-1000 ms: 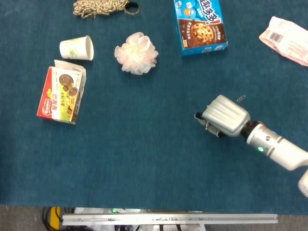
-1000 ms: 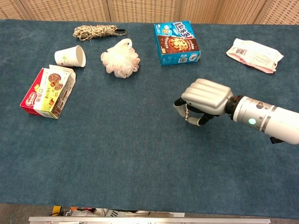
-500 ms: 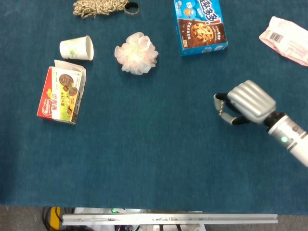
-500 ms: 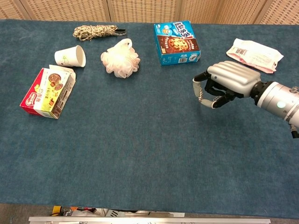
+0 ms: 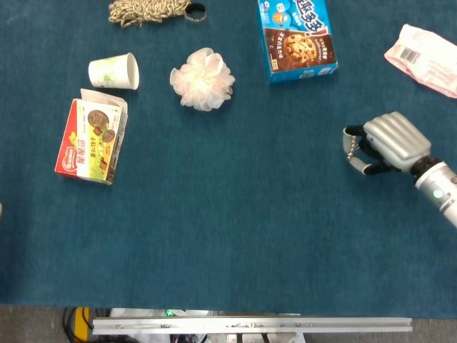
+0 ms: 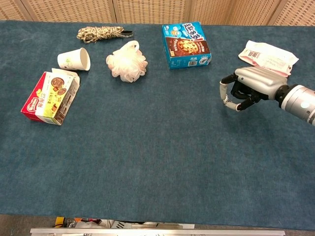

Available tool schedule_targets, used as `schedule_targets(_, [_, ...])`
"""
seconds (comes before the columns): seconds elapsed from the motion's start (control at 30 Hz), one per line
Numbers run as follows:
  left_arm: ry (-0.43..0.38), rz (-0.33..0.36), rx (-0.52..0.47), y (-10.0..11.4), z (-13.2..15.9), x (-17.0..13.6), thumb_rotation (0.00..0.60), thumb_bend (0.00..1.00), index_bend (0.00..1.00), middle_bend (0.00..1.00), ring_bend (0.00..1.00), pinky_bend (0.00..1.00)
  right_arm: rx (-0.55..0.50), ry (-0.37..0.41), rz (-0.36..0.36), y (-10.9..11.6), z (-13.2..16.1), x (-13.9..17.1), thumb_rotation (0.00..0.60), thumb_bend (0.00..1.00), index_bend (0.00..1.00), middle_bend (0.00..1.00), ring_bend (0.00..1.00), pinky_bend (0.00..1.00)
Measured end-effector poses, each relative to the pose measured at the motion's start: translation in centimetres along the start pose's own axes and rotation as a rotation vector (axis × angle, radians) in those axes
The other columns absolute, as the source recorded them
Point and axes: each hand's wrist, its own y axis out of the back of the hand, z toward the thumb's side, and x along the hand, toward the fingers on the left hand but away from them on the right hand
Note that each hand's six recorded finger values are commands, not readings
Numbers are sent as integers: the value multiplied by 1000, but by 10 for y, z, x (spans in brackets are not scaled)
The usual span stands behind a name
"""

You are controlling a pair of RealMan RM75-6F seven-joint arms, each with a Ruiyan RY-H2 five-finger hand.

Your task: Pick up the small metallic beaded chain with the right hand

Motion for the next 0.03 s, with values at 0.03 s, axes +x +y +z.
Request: schedule_targets(0.03, [1, -1, 0, 0, 0, 0, 600, 276, 0, 21, 18, 19, 1, -2, 2, -1, -1, 0, 600, 517, 791, 970, 1000, 1000])
